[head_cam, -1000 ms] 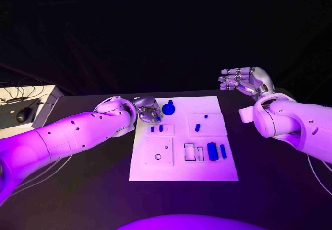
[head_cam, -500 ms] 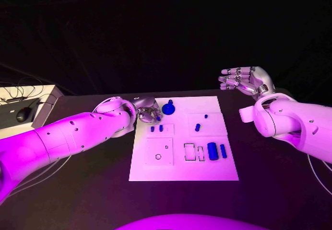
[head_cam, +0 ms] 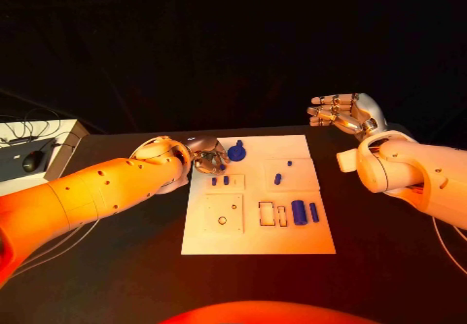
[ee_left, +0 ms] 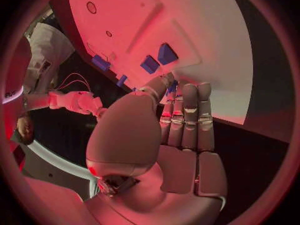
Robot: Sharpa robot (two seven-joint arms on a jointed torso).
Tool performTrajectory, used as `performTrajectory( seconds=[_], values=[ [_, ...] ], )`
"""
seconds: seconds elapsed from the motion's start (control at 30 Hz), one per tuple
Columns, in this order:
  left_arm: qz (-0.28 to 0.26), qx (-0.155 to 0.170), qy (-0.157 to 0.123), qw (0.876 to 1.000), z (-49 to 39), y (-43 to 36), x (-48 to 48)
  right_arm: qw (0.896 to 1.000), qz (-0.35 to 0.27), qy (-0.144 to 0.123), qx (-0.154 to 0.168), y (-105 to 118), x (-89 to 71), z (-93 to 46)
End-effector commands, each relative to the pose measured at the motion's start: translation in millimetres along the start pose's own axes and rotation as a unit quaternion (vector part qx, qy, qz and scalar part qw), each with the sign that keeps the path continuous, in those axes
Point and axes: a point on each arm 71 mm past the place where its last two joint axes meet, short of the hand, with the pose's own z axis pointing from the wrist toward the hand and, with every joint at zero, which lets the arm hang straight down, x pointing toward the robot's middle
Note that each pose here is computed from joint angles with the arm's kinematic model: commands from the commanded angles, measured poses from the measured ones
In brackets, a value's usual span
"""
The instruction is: Assemble the parts on the task board
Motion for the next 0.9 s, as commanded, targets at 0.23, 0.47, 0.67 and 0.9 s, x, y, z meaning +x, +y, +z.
performTrajectory(
  seconds=[0.23,0.47,0.67,0.9],
  values=[
    [0.002,0.004,0.000,1.000,-1.5,-1.2,0.2,1.000,0.002,0.004,-0.006,1,0.2,-0.1],
    [0.001,-0.003,-0.008,1.000,-6.4,5.3,-5.3,1.000,-0.004,0.008,-0.002,-1,-2.0,-0.4],
    [-0.005,-0.013,-0.026,1.000,-13.3,14.7,-17.6,0.999,-0.031,0.030,-0.007,-2,-3.6,-0.6],
    [-0.020,-0.018,-0.045,0.999,-21.0,22.1,-29.7,0.995,-0.075,0.060,-0.018,-3,-2.5,-1.2]
  ],
)
